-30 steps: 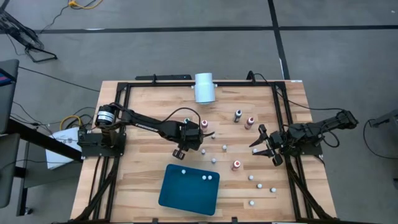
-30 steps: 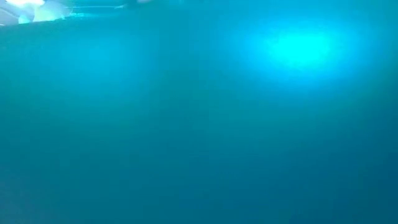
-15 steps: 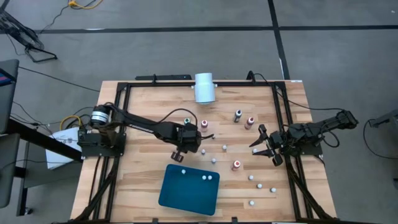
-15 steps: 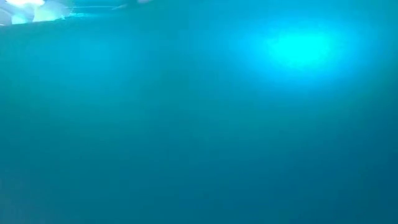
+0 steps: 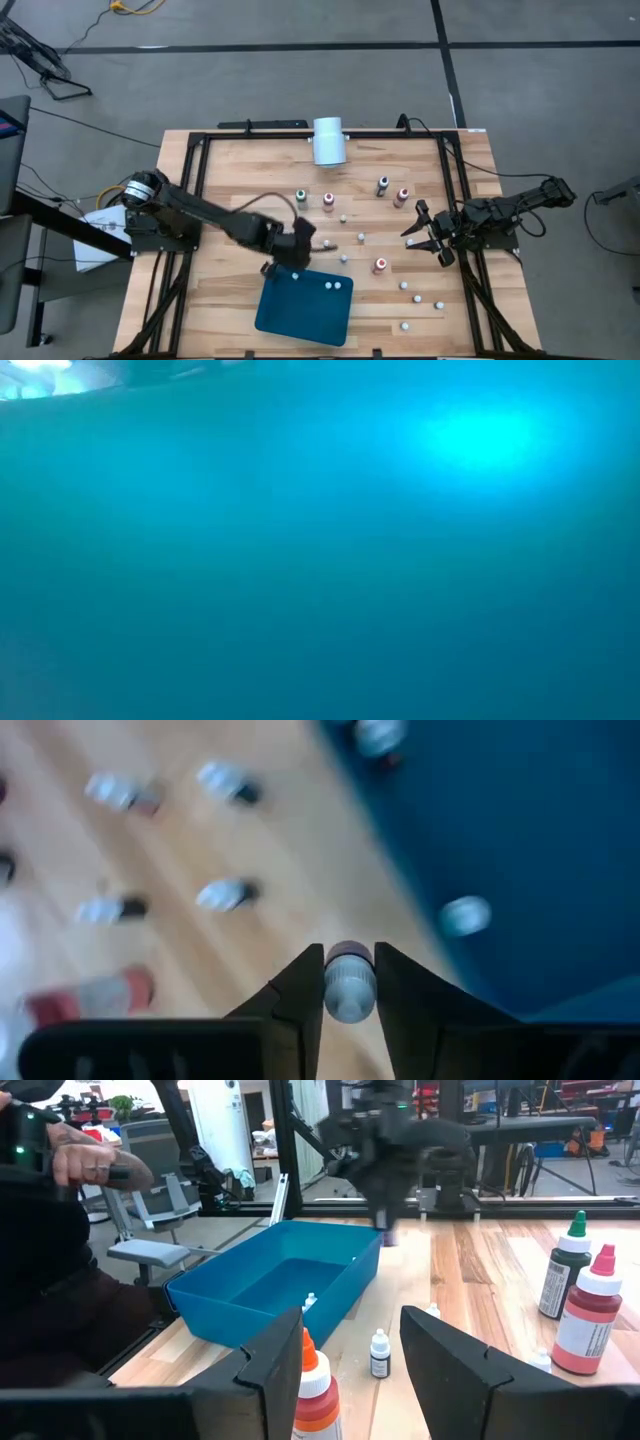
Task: Pick & Place food coloring
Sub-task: Put the small violet food coloring bottle into the blue bin
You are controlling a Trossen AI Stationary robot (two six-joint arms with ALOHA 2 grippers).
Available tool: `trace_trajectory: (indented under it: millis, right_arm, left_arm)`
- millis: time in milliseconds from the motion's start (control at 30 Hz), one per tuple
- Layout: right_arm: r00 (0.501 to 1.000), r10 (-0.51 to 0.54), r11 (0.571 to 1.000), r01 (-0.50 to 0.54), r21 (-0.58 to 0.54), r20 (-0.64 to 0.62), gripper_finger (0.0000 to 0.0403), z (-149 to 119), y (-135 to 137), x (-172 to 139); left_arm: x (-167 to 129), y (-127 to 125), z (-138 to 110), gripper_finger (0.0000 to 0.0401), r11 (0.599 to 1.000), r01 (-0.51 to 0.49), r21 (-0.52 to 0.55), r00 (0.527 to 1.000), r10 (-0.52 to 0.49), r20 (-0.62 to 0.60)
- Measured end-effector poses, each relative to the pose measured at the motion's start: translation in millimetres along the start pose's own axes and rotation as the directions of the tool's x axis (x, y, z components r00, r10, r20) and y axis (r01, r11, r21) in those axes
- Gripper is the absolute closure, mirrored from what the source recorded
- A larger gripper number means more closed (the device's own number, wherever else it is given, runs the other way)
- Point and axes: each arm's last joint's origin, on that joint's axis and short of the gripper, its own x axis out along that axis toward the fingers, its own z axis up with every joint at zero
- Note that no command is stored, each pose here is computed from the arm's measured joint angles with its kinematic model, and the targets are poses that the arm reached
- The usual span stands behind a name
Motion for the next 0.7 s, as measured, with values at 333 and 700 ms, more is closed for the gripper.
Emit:
trace_trajectory:
  millis: [333, 700]
  right_arm:
    - [1.000, 0.000, 1.000, 0.000, 0.000, 0.000, 0.0244, 0, 0, 0]
    - [1.000, 0.000, 1.000, 0.000, 0.000, 0.000, 0.0244, 0, 0, 0]
  left_arm:
    - [-12, -61, 19, 0.0333, 0.994, 0.090, 0.068, 0.996, -0.090, 0.000]
    - [2, -75, 8, 0.0335, 0.992, 0.109, 0.057, 0.994, -0.107, -0.038]
